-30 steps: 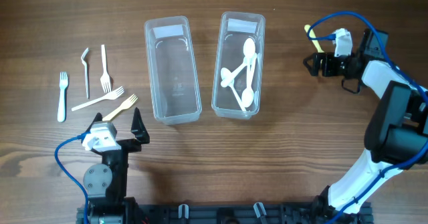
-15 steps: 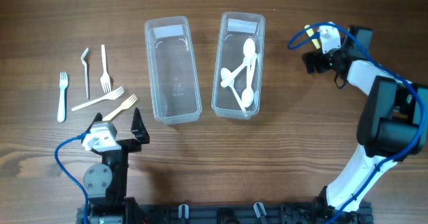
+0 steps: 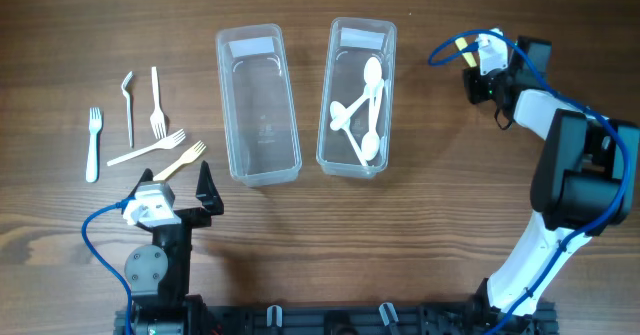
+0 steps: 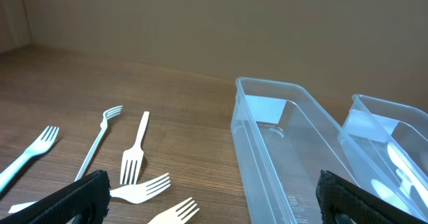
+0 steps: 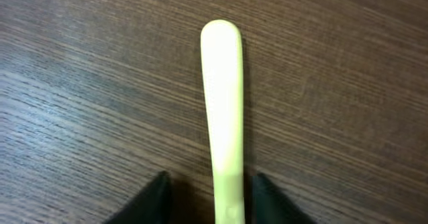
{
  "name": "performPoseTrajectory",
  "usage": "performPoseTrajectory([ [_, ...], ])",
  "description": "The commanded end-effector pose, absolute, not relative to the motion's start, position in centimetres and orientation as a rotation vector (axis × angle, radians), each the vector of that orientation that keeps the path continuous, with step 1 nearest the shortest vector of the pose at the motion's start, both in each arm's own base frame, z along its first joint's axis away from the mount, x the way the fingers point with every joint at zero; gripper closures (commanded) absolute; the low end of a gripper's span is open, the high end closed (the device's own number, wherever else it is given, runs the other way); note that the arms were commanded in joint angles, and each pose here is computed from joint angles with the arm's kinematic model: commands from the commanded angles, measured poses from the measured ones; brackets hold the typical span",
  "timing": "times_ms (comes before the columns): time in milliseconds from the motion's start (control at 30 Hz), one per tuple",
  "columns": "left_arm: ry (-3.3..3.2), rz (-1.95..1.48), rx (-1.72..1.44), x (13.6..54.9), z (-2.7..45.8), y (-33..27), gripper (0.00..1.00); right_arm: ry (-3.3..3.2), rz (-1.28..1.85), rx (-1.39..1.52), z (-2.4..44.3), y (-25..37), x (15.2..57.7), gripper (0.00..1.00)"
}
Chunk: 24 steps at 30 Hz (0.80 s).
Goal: Pack container
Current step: 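Reach the right gripper to the yellow spoon and grasp its handle, then carry the yellow spoon into the right container and release it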
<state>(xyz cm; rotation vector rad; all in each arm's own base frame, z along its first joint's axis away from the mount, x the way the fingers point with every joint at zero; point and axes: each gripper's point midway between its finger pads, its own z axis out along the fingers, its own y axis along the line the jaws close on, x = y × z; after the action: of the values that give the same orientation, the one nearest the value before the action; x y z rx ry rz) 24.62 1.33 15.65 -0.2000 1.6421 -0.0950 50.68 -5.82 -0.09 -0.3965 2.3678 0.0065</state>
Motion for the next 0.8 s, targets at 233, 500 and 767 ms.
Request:
performPoseTrajectory([
  [233,1.641,-0.096,-0.197,24.6,15.5,1.3,0.00,2.445,0.079,-0.113,-0.5,-6.2,49.6,0.96],
  [500,1.641,-0.096,-0.197,24.6,15.5,1.3,0.00,1.880,0.278,-0.149,28.1,2.7,48.0,0.96],
  [767,1.641,-0.096,-0.197,24.6,15.5,1.3,0.00,2.029,0.594,-0.220,25.7,15.6,44.0,0.96],
])
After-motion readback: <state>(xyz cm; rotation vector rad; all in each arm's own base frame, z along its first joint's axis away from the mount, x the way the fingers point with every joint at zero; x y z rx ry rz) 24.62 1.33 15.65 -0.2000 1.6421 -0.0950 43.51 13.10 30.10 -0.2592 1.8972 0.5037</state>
